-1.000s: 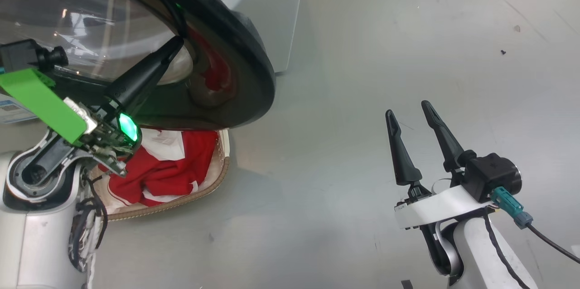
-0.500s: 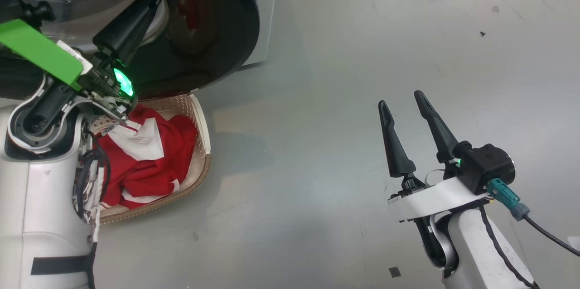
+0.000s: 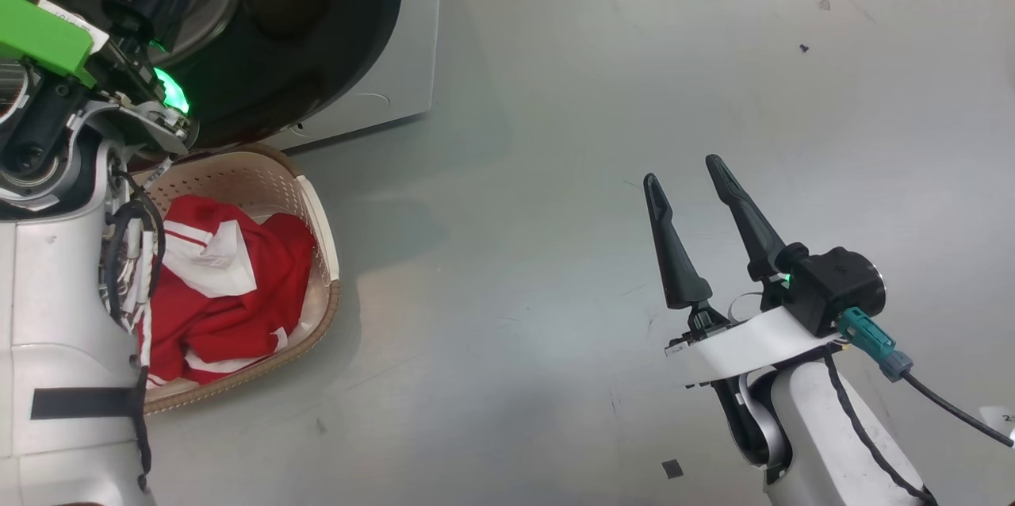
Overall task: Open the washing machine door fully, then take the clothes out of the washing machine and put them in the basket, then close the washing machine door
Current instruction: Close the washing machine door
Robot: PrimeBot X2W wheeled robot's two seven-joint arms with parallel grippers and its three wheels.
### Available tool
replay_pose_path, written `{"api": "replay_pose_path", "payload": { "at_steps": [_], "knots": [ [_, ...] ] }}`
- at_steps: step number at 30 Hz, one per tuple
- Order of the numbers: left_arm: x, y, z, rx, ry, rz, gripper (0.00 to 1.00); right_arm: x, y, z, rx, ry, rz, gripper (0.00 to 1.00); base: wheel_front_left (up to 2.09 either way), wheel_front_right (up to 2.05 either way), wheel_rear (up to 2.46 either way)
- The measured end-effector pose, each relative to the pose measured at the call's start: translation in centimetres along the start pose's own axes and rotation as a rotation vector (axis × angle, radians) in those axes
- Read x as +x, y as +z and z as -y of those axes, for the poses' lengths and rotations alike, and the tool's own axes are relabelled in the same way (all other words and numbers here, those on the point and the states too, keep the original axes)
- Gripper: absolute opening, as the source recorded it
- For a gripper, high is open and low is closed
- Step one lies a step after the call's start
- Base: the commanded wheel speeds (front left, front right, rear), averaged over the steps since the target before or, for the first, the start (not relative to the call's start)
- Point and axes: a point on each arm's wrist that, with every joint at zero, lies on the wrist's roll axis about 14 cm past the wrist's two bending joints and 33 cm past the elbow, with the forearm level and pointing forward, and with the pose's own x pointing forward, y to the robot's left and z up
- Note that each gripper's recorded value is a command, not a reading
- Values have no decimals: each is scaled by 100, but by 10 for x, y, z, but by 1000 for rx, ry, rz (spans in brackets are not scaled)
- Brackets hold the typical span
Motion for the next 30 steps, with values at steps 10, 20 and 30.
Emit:
{"api": "replay_pose_path", "payload": {
  "at_steps": [10,20,30],
  "knots": [
    [2,-5,-7,7,31,-24,0,1,4,8,-6,-34,11,100,0,0,0],
    [-37,8,-19,0,83,42,0,8,2,-1,-7,-9,15,100,0,0,0],
    [-102,32,10,6,16,241,0,8,-2,-20,2,47,5,100,0,0,0]
  ]
}}
